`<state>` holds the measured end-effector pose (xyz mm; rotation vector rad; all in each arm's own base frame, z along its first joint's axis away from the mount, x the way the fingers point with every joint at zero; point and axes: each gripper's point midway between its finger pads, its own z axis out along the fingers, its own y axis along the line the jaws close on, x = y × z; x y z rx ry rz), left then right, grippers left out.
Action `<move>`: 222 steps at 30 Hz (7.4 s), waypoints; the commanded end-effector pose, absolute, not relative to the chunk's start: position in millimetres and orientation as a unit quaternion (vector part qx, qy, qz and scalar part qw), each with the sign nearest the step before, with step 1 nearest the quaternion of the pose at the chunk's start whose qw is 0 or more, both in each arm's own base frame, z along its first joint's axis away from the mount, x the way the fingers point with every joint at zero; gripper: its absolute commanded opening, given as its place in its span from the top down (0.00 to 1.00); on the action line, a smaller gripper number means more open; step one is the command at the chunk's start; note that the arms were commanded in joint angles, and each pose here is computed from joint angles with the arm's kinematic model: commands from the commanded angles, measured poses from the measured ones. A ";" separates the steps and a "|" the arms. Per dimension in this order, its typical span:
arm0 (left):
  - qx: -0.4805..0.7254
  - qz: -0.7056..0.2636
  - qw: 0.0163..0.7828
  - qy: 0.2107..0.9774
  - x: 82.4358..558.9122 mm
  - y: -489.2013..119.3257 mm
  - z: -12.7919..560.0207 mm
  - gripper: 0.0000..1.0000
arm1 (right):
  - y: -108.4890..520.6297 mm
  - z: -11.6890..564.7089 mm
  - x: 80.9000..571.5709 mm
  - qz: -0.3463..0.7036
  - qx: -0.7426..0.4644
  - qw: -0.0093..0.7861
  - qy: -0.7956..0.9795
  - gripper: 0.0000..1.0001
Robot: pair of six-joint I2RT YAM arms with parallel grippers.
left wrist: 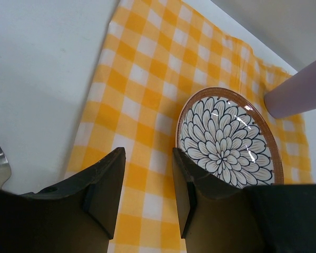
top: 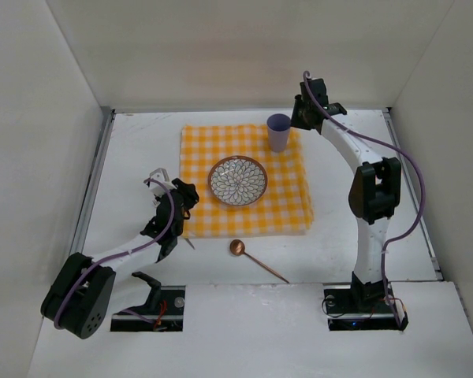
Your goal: Set the dinner table for one person
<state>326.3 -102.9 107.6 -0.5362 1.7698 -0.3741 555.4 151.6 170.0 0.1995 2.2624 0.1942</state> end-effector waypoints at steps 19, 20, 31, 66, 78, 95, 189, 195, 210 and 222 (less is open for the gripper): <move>-0.241 -0.178 0.604 0.738 329.1 -102.7 121.8 0.61 | 260.9 234.7 344.0 0.205 -0.082 0.525 0.822 0.91; -0.242 -0.177 0.604 0.739 328.8 -101.9 121.3 0.61 | 274.0 216.1 316.1 0.214 -0.119 0.500 0.830 0.93; -0.238 -0.179 0.605 0.738 328.7 -104.7 123.4 0.61 | 291.2 101.3 107.9 0.231 -0.321 0.288 0.872 0.71; -0.255 -0.175 0.616 0.725 326.3 -90.1 129.6 0.61 | 303.5 134.0 154.8 0.218 -0.314 0.364 0.849 0.92; -0.248 -0.177 0.608 0.733 327.1 -96.8 124.5 0.61 | 221.5 157.5 340.0 0.157 -0.018 0.447 0.881 0.92; -0.246 -0.177 0.603 0.738 328.6 -99.7 119.8 0.61 | 201.7 73.2 390.6 0.109 0.038 0.379 0.918 0.90; -0.145 0.069 0.435 0.886 285.3 -49.4 147.9 0.96 | 219.3 153.5 298.3 0.293 0.056 0.532 0.792 0.70; -0.039 0.060 0.427 0.901 335.2 -111.3 136.4 0.96 | 205.9 157.9 301.3 0.293 0.078 0.542 0.784 0.70; 0.013 0.086 0.403 0.911 382.0 -136.1 93.1 0.95 | 208.1 147.8 305.6 0.281 0.073 0.534 0.794 0.70; 0.012 0.105 0.393 0.913 390.6 -129.9 73.2 0.95 | 210.5 141.9 307.2 0.278 0.070 0.527 0.800 0.70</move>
